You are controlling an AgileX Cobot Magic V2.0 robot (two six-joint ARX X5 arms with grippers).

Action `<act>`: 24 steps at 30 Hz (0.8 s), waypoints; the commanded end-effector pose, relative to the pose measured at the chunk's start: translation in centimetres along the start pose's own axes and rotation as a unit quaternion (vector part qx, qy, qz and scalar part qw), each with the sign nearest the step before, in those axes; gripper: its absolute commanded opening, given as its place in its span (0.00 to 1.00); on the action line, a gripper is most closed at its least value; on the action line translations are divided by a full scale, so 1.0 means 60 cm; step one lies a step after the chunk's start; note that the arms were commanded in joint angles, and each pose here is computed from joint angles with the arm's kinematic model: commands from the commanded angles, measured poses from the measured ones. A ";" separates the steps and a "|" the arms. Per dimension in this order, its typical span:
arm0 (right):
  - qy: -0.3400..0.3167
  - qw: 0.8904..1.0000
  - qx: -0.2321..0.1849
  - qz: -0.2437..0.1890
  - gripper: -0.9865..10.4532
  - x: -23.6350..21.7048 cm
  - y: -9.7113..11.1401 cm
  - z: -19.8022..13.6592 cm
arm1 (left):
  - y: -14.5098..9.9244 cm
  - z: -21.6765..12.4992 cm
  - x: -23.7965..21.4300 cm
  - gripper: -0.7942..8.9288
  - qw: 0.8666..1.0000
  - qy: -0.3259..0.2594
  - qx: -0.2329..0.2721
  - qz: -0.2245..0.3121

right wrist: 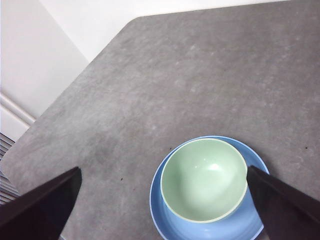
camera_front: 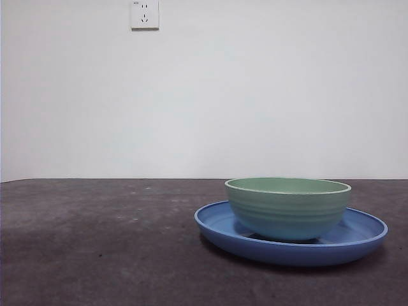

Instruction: Place the green bowl on the blue plate

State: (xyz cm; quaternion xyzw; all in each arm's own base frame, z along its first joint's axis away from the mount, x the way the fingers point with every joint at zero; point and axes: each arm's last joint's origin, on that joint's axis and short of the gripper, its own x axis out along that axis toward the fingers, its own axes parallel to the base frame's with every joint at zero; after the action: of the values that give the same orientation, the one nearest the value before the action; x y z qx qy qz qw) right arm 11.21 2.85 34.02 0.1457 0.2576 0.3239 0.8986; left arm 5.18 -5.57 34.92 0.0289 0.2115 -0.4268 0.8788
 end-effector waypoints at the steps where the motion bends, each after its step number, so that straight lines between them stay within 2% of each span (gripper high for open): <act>1: 0.003 1.000 0.000 0.001 0.62 -0.001 0.002 0.005 | -0.005 0.003 -0.001 0.72 0.999 -0.002 -0.024 -0.040; 4: 0.034 0.999 0.032 -0.007 0.62 0.009 -0.006 0.000 | -0.008 0.003 -0.002 0.72 0.997 0.003 -0.035 -0.066; 8: 0.090 0.993 0.078 -0.022 0.62 0.034 -0.029 -0.005 | -0.008 0.001 -0.002 0.73 0.997 0.009 -0.037 -0.067; 12: 0.129 0.985 0.106 -0.037 0.62 0.065 -0.059 -0.003 | -0.008 0.001 -0.002 0.73 0.997 0.008 -0.036 -0.067; 24: 0.220 0.958 0.168 -0.081 0.59 0.166 -0.195 -0.016 | -0.008 0.001 -0.002 0.73 0.997 0.008 -0.035 -0.067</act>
State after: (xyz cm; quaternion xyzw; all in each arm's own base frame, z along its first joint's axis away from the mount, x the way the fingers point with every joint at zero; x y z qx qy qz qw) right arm 22.44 0.84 24.75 0.2107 0.5115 0.2189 0.8038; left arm 4.85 -5.75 34.83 -0.0112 0.2400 -0.4720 0.8482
